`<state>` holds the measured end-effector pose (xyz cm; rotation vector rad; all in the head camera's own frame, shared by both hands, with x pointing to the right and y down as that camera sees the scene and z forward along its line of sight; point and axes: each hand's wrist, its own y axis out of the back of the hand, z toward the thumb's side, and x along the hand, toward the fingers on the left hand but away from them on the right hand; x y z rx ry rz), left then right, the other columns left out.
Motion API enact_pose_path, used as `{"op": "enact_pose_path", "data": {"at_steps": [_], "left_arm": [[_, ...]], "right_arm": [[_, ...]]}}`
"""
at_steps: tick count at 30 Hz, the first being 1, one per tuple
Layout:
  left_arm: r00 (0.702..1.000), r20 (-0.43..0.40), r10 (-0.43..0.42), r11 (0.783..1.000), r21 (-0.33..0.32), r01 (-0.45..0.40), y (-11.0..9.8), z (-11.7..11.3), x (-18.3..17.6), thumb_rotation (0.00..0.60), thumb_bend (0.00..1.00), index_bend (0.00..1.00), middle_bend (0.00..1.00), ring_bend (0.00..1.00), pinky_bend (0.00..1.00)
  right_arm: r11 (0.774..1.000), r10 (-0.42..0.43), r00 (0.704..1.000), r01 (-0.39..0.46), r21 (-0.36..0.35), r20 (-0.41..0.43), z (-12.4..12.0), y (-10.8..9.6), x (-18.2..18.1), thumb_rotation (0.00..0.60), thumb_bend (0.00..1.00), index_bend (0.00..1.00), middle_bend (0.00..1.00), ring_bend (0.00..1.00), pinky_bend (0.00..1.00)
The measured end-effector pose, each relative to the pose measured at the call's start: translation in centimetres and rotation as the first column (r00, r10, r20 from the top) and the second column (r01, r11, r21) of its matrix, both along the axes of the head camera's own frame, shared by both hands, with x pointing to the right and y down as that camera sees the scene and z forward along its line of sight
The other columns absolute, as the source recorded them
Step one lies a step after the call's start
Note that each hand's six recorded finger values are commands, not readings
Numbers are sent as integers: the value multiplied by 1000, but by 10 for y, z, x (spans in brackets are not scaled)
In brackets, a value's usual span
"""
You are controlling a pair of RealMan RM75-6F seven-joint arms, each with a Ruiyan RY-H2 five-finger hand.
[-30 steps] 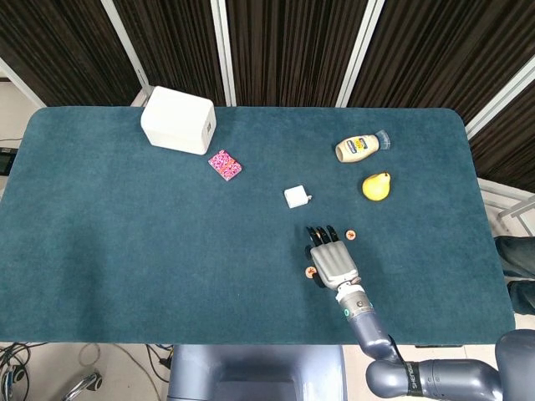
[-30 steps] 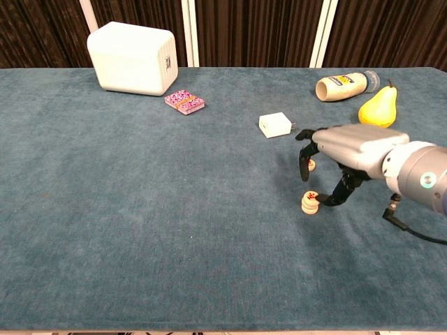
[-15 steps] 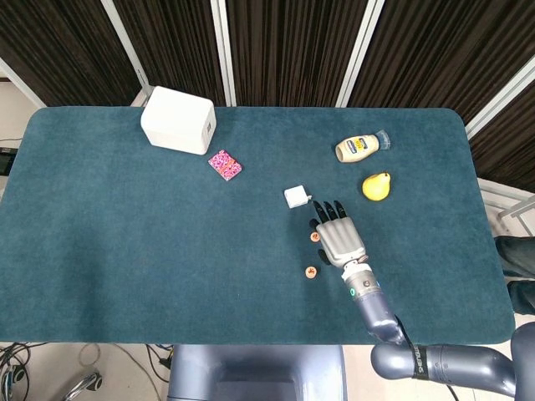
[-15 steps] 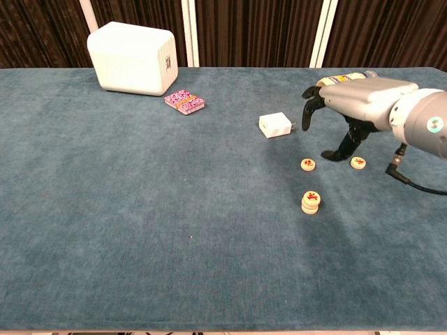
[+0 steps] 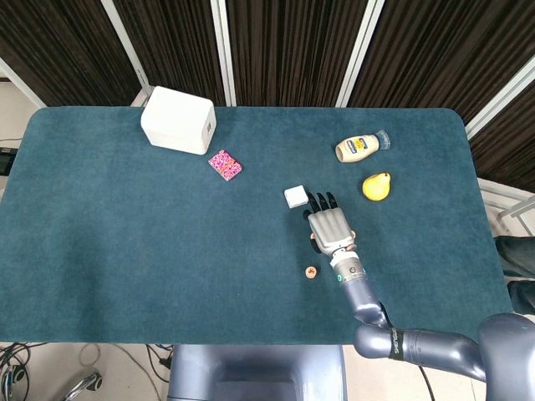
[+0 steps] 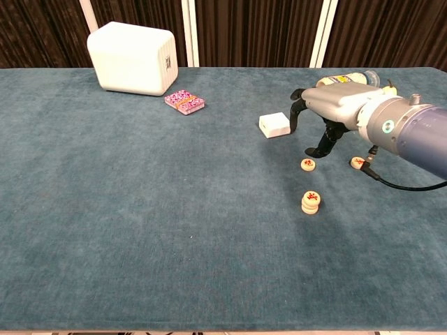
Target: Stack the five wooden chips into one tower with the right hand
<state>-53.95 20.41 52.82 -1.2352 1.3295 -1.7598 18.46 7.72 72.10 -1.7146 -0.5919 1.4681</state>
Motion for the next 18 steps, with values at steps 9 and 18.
{"op": "enact_pose_path", "data": {"at_steps": [9,18], "left_arm": [[1000,-2,-6,1000,2,6,0,-1,-2,600,94,0,0,0,71],[1000,-1,-7,1000,1,7,0,-1,-2,600,94,0,0,0,71]], "right_arm": [[1000,11,999,-12,-21,-34,20,4,4,600,393,422,0,0,0],[999,19,999,-21,-32,-51,31,7,9,600,393,455,0,0,0]]}}
